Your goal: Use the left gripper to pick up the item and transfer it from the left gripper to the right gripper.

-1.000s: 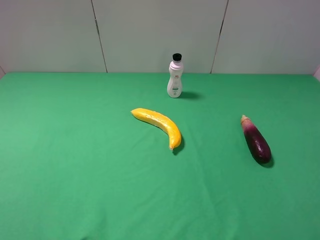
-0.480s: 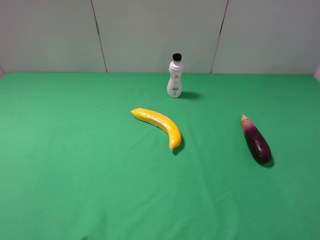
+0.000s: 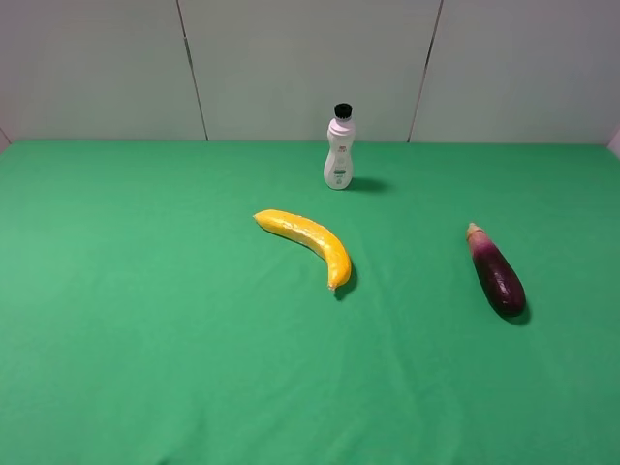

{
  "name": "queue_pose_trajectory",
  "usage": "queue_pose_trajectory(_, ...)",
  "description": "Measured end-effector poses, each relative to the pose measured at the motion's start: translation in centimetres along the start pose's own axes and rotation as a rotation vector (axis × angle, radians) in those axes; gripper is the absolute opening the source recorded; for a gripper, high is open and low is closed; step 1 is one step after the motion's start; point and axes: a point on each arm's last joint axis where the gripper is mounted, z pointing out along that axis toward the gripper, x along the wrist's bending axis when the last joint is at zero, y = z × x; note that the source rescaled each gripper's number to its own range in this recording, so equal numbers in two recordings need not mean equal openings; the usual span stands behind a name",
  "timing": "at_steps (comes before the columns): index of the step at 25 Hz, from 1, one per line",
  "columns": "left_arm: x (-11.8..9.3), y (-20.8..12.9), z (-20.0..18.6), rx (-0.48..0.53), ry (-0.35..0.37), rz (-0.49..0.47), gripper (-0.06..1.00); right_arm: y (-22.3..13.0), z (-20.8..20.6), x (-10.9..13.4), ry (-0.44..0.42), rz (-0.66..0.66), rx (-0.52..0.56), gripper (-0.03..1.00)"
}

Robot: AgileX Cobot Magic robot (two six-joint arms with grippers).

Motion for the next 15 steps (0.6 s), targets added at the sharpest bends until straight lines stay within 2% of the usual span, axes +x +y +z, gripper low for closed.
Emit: queue_pose_trajectory(15,0.00,0.00,0.00,0.000,0.000,0.000,0.97,0.00,0.00,0.00,0.000,0.000,0.000,1.00)
